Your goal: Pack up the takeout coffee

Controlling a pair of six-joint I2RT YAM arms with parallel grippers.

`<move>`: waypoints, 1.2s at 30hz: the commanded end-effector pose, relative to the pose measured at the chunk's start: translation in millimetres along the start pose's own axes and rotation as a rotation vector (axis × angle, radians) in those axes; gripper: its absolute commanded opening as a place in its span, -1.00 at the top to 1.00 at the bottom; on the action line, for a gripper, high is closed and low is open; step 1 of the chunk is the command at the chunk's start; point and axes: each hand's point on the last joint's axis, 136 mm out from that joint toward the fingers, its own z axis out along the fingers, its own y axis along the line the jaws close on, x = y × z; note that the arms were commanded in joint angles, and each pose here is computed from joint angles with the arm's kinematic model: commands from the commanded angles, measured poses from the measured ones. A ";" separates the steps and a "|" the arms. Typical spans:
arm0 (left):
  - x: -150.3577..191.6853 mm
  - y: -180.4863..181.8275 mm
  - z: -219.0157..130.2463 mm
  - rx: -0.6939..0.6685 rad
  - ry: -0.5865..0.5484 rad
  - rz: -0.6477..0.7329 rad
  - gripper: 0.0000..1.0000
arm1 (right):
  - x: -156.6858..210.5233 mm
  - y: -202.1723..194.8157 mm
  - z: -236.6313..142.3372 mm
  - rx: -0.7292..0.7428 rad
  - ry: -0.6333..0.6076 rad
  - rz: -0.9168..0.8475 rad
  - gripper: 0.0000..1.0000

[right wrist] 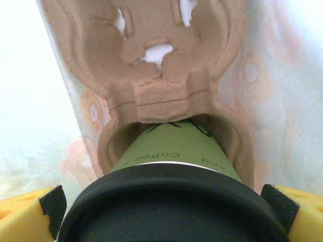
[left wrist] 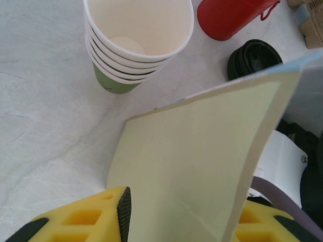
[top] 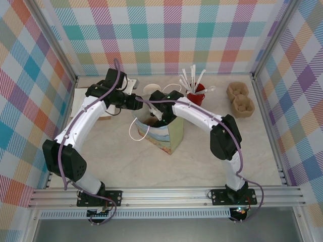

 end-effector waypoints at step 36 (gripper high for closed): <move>-21.2 -13.8 -22.8 0.020 -0.077 0.034 0.05 | -19.1 -11.9 -224.0 0.008 -0.474 0.059 -1.00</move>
